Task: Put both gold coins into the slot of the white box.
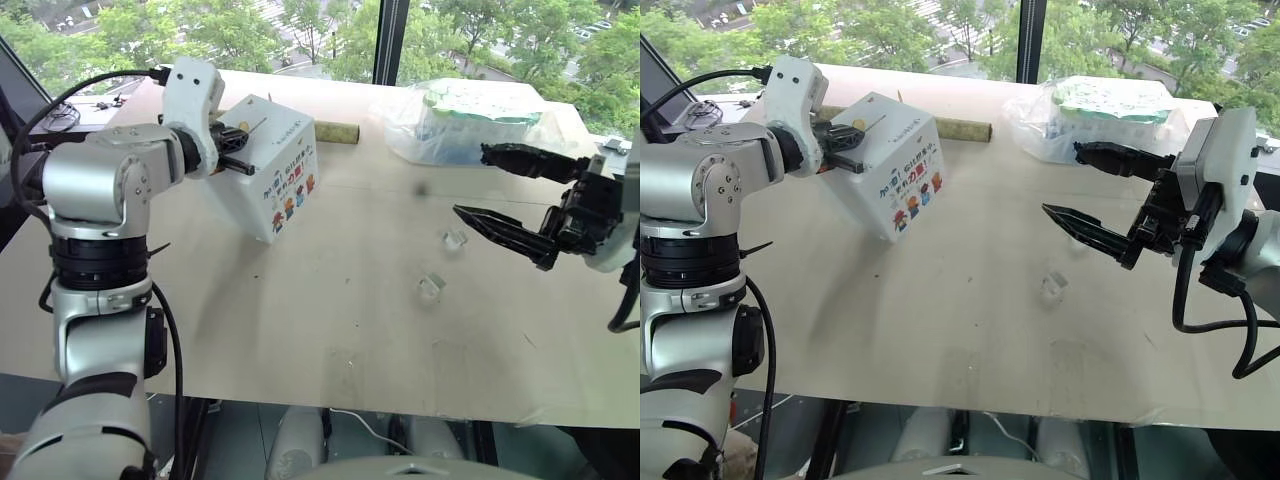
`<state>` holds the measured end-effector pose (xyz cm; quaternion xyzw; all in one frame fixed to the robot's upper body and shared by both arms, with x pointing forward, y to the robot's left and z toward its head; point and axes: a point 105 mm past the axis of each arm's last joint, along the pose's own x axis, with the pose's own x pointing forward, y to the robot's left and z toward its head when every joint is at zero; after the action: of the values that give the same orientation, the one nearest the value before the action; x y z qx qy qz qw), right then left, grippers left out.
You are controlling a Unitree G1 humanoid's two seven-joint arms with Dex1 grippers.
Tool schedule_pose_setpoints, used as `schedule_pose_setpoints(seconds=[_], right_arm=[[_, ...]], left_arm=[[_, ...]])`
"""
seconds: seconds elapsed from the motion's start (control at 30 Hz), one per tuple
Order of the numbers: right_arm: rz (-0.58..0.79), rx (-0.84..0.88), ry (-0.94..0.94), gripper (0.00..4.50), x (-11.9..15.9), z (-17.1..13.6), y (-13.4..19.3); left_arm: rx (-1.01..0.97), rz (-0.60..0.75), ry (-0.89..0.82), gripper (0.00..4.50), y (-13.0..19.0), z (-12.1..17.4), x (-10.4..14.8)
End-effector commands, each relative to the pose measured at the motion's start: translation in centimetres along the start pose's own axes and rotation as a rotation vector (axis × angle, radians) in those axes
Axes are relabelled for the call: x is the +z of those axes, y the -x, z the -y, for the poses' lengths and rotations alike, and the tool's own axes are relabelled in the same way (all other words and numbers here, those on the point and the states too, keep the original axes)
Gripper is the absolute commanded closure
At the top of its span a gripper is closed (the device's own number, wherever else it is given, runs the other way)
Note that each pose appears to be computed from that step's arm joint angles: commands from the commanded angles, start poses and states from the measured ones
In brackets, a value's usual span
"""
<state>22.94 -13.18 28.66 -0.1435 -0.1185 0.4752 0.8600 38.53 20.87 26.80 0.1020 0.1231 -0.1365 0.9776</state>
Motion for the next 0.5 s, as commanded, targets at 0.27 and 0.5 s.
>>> schedule_pose_setpoints(seconds=[0.27, 0.5], right_arm=[[0.024, -0.012, 0.058, 0.70, 1.1, 0.0, 0.8], [0.018, -0.012, 0.055, 0.70, 0.9, 0.0, 1.0]], left_arm=[[-0.013, 0.114, 0.025, 4.50, 0.9, 0.1, 2.2], [0.022, 0.083, 0.027, 4.50, 0.9, -0.7, 1.4]])
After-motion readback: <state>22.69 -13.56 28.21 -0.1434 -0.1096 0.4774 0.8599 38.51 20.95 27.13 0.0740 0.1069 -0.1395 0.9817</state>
